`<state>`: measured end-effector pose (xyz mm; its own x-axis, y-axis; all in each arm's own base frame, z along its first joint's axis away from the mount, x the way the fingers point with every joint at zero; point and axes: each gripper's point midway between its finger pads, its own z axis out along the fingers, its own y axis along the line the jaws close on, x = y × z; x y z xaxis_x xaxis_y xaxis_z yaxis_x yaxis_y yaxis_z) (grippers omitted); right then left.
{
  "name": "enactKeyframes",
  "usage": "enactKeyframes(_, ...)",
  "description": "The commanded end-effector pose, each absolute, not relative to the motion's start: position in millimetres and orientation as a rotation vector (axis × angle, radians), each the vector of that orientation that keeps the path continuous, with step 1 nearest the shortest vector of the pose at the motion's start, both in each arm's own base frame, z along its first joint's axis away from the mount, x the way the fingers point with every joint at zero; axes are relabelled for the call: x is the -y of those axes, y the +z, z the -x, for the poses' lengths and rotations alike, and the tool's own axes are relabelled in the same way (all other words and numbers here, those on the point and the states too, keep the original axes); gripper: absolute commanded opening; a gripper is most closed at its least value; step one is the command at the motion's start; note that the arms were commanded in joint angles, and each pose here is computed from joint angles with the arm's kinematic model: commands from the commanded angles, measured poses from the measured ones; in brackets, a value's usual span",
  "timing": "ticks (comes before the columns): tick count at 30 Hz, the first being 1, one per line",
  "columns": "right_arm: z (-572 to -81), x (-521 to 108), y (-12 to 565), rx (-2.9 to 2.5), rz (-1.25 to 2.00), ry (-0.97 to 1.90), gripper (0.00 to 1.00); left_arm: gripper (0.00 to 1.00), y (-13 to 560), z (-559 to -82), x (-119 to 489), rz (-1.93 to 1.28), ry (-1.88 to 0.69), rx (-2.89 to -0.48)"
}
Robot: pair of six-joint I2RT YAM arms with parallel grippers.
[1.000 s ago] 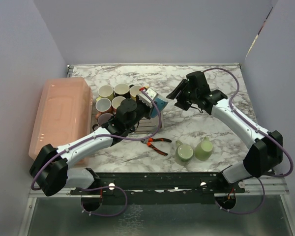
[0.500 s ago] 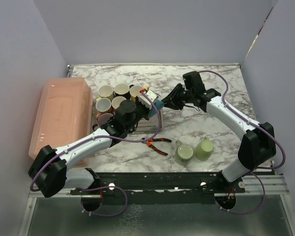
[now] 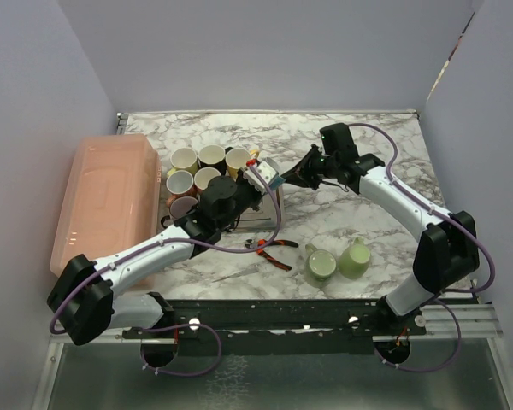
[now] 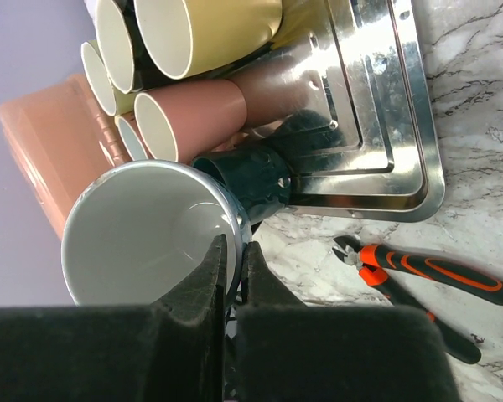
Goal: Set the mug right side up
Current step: Turn over the cup at the center of the board, then place the cup on the tray.
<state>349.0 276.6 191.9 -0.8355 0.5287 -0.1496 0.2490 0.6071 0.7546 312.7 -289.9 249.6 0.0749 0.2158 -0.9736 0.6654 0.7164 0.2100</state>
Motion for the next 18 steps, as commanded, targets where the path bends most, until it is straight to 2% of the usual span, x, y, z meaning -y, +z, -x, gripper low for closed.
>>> enactKeyframes(1, -338, -290, 230, -2.388, -0.426, 1.187, 0.0, 0.0, 274, -311, 289, -0.633, -0.465, -1.445)
enactKeyframes(5, -342, -281, 230, -2.366, -0.389, 1.112, 0.01, 0.05, 255, -311, 287, -0.593, -0.483, -1.514)
enactKeyframes(18, -349, -274, 202, -2.307, -0.168, 0.893, 0.0, 0.1, 175, -307, 281, -0.471, -0.52, -1.753)
